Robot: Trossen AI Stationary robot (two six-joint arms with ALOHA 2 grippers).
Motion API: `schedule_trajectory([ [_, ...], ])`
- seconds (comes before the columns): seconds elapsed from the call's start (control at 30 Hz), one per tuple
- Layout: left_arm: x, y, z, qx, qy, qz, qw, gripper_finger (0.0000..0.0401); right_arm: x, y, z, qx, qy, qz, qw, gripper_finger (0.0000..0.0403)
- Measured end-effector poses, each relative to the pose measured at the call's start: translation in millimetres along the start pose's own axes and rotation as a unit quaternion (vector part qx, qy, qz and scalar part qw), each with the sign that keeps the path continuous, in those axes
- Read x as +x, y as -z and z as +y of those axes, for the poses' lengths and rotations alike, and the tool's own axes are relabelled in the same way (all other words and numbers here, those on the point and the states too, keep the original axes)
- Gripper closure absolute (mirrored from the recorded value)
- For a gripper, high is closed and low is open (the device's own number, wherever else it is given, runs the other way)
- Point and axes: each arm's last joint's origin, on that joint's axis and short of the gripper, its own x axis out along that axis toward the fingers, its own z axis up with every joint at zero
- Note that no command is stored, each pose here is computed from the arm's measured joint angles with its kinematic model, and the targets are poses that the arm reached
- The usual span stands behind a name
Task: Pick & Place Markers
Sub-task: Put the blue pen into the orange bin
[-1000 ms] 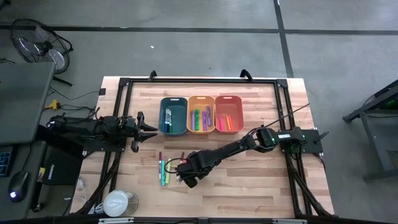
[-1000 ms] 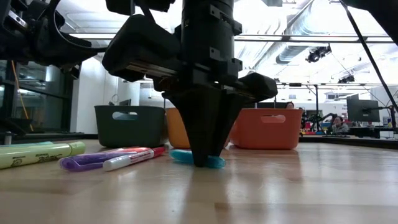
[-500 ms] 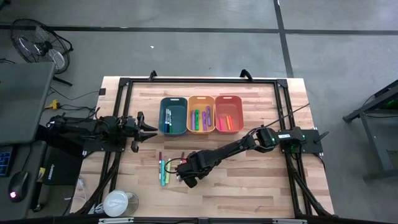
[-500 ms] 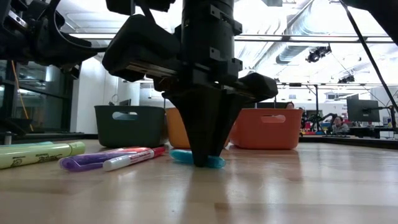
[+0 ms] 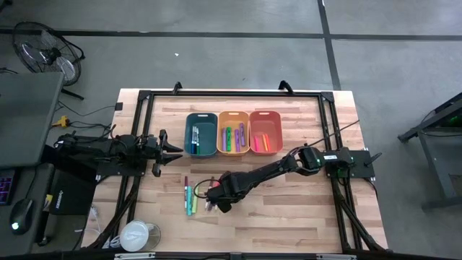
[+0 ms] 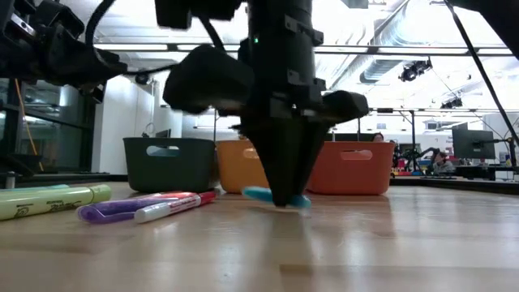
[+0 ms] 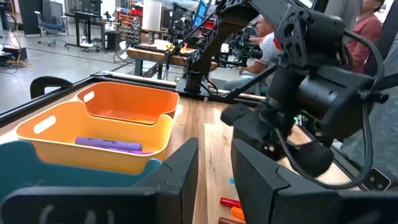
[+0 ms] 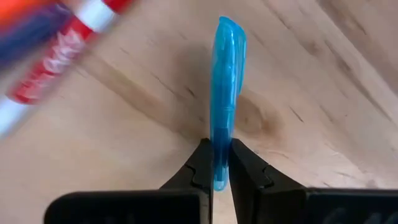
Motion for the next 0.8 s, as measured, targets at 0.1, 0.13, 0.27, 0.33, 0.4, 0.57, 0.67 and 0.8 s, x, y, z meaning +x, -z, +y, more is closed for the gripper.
schedule_trajectory([
  [0.1, 0, 0, 0, 0.000, 0.000, 0.000, 1.000, 0.0307, -11, 1, -1, 0.002, -0.009, -0.002, 1.000, 0.0385],
  [0.13, 0, 0, 0, 0.000, 0.000, 0.000, 1.000, 0.0307, -15, 2, -2, 0.001, -0.011, -0.004, 1.000, 0.0385],
  [0.27, 0, 0, 0, 0.000, 0.000, 0.000, 1.000, 0.0307, -29, 2, -6, 0.001, -0.013, -0.014, 1.000, 0.0385],
  [0.33, 0, 0, 0, 0.000, 0.000, 0.000, 1.000, 0.0307, -40, 2, -10, 0.003, -0.013, -0.028, 1.000, 0.0386],
  [0.4, 0, 0, 0, 0.000, 0.000, 0.000, 1.000, 0.0307, -52, 2, -14, 0.007, -0.013, -0.044, 0.999, 0.0386],
  [0.57, 0, 0, 0, 0.000, 0.000, 0.000, 1.000, 0.0307, -82, 1, -31, 0.019, 0.004, -0.081, 0.997, 0.0386],
  [0.67, 0, 0, 0, 0.000, 0.000, 0.000, 1.000, 0.0307, -100, 0, -44, 0.024, 0.020, -0.097, 0.995, 0.0386],
  [0.8, 0, 0, 0, 0.000, 0.000, 0.000, 1.000, 0.0307, -121, 1, -62, 0.025, 0.051, -0.111, 0.992, 0.0386],
])
